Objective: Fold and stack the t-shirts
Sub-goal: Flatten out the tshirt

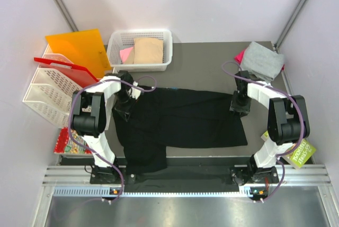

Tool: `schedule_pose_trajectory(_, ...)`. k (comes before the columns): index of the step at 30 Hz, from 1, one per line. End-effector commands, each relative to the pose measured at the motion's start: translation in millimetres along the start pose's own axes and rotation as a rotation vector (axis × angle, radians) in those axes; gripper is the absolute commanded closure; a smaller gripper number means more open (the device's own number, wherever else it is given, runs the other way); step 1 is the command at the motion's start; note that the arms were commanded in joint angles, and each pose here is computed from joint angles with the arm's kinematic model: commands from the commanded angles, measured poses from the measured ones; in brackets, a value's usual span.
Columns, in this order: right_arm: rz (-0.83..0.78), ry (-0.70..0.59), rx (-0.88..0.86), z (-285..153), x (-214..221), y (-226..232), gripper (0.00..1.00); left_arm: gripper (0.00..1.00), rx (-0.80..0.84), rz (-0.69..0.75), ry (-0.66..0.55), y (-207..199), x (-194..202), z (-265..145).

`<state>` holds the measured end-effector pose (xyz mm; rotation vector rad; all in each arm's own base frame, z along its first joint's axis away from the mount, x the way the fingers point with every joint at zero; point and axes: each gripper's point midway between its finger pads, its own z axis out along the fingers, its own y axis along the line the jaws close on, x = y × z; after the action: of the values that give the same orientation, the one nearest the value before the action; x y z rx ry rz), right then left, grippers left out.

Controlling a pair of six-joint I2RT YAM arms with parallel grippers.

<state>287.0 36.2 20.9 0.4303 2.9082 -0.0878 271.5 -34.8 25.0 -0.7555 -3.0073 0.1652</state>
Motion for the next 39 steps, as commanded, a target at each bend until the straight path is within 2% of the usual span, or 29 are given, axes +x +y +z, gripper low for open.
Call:
schedule_pose_trajectory(1, -0.007, -0.046, 0.012, -18.6, -12.9, -0.8, 0.59, 1.00, -0.005, 0.021, -0.058, 2.2, -16.0, -9.8)
schedule_pose_trajectory(5, -0.008, -0.046, 0.020, -20.9, -13.0, -1.9, 0.61, 1.00, -0.005, 0.021, -0.058, 2.0, -15.5, -9.5)
schedule_pose_trajectory(11, -0.006, -0.051, 0.021, -24.1, -16.1, -1.5, 0.81, 1.00, -0.009, 0.022, -0.055, 2.3, -13.7, -8.3)
schedule_pose_trajectory(12, -0.005, -0.057, 0.018, -24.8, -18.5, -1.0, 0.87, 1.00, -0.008, 0.021, -0.057, 2.6, -13.9, -8.3)
schedule_pose_trajectory(16, -0.003, -0.061, 0.020, -27.3, -21.4, 0.0, 0.94, 1.00, -0.014, 0.024, -0.059, 3.2, -14.4, -9.1)
schedule_pose_trajectory(24, 0.007, -0.096, 0.009, -50.2, -34.2, 2.2, 0.95, 1.00, -0.044, 0.035, -0.088, 9.7, -27.1, -27.3)
schedule_pose_trajectory(32, 0.021, -0.140, -0.009, -77.4, -43.9, 2.6, 0.96, 1.00, -0.126, 0.059, -0.236, 24.2, -73.9, -100.4)
schedule_pose_trajectory(39, 0.053, -0.240, -0.072, -116.8, -75.1, 15.6, 0.99, 1.00, -0.213, 0.083, -0.351, 34.3, -99.4, -165.2)
